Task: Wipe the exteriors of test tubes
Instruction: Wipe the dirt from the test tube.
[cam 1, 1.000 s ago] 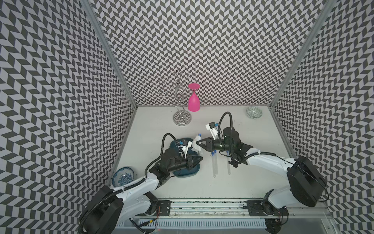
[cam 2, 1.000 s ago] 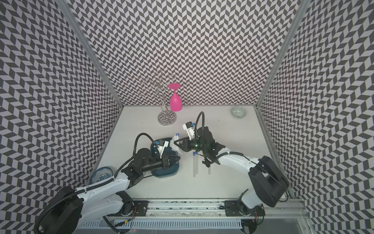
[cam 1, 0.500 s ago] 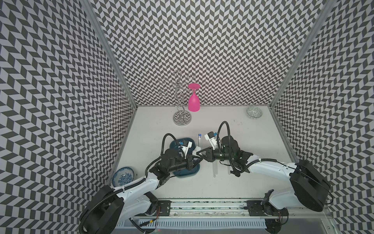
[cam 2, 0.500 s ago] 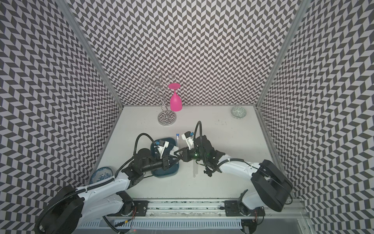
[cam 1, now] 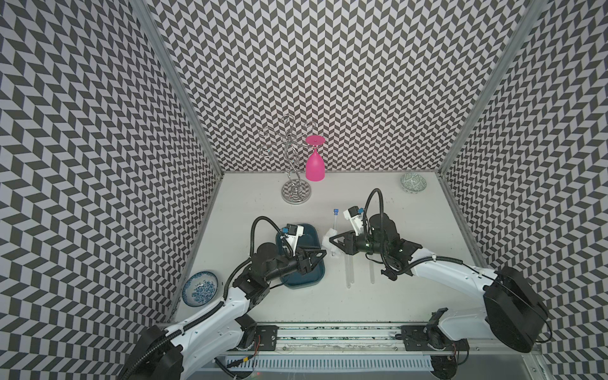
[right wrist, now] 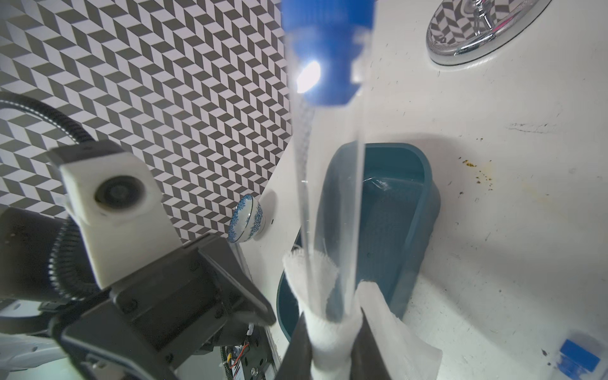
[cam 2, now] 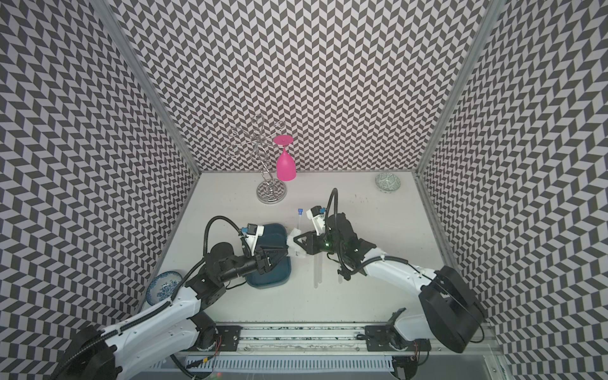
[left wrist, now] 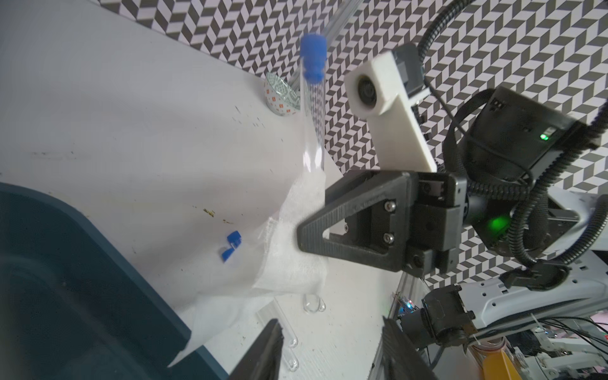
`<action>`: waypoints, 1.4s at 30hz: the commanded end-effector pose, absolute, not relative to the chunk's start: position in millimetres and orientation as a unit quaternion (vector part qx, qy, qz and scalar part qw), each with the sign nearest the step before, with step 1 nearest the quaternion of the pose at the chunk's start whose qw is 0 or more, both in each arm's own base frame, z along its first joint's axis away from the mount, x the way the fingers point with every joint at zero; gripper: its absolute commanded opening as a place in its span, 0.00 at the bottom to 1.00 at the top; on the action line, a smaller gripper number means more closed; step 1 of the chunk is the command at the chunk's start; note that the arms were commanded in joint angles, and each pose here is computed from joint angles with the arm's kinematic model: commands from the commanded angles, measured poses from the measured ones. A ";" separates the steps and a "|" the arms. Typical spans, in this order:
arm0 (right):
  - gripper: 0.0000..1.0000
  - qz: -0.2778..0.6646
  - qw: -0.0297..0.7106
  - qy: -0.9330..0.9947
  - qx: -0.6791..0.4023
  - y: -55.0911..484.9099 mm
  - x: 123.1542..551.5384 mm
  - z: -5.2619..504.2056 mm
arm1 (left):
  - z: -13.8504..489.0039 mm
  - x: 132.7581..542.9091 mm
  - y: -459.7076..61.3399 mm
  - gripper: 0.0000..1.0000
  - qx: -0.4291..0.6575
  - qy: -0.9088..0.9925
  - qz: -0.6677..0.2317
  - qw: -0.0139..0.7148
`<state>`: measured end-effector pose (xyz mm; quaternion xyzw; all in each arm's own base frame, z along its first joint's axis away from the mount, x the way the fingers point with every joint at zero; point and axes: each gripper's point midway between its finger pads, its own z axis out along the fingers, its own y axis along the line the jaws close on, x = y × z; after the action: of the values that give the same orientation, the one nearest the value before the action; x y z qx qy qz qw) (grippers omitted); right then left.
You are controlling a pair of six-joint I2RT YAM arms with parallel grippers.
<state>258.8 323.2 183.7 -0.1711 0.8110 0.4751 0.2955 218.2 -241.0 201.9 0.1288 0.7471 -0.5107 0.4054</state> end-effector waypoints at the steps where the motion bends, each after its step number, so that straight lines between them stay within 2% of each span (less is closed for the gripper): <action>1: 0.14 0.480 0.299 0.801 -0.197 323.6 248.8 188.8 | 223.4 235.7 -231.8 0.58 0.125 0.739 -0.491 0.444; 6: 0.14 0.486 0.277 0.803 -0.208 325.7 231.0 176.7 | 235.6 254.6 -247.1 0.63 0.162 0.734 -0.491 0.441; 13: 0.14 0.496 0.269 0.799 -0.210 328.2 215.8 176.1 | 233.6 270.2 -278.4 0.60 0.198 0.724 -0.524 0.403; 18: 0.14 0.497 0.275 0.795 -0.212 328.0 215.3 181.6 | 227.6 270.3 -294.4 0.50 0.207 0.722 -0.537 0.385; 25: 0.14 0.496 0.275 0.796 -0.214 328.0 214.6 182.3 | 228.0 269.3 -303.0 0.25 0.206 0.717 -0.546 0.381; 28: 0.14 0.495 0.273 0.797 -0.213 327.1 213.7 180.2 | 230.8 271.4 -301.5 0.19 0.196 0.715 -0.547 0.388; 42: 0.15 0.495 0.250 0.805 -0.210 321.5 198.6 162.5 | 243.5 299.3 -291.2 0.14 0.127 0.717 -0.551 0.408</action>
<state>214.8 322.5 167.9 -0.2031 0.8068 0.4848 0.2697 271.2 -299.6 213.1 0.1551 0.7405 -0.5535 0.3482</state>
